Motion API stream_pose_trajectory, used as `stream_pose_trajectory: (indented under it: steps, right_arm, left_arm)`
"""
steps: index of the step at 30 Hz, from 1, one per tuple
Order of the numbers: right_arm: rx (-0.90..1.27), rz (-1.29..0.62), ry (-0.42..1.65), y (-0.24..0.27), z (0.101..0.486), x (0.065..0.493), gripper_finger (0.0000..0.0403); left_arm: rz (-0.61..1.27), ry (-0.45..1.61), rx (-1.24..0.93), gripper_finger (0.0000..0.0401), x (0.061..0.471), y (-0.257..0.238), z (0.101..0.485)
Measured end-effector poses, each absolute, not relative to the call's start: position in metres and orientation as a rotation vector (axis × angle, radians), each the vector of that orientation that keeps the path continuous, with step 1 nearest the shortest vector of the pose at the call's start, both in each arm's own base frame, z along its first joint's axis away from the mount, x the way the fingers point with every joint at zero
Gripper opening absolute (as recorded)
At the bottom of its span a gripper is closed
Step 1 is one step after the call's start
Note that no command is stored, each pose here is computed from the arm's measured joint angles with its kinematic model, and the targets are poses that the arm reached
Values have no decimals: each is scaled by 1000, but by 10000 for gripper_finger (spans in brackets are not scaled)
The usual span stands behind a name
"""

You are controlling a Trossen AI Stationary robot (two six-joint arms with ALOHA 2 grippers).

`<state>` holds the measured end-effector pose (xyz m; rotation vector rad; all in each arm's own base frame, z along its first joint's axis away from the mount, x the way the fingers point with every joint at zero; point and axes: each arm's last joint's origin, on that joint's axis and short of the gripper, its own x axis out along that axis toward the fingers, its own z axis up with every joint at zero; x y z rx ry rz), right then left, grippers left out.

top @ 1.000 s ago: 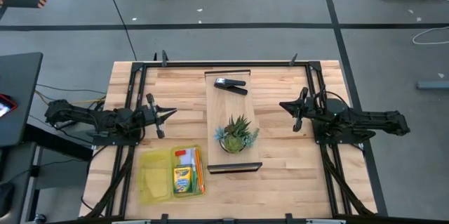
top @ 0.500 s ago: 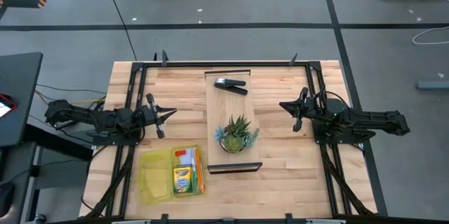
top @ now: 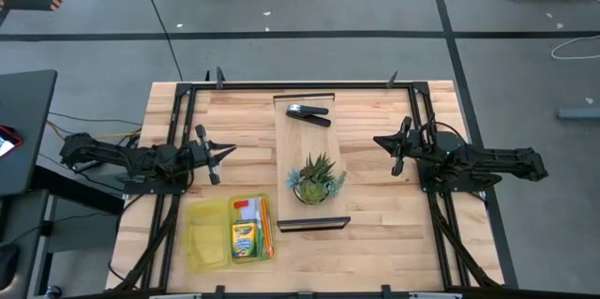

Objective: Pack school essentials
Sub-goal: Return to Home Position

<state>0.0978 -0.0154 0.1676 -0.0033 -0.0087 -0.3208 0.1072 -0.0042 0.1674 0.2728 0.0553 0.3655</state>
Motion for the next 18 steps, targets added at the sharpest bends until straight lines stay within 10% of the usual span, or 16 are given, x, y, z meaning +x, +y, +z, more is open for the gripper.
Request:
stream_pose_trajectory:
  steps: [18]
  right_arm:
    - [-3,-321,-9,-15,168,98,7]
  left_arm:
    - [366,55,273,40,107,-4,167]
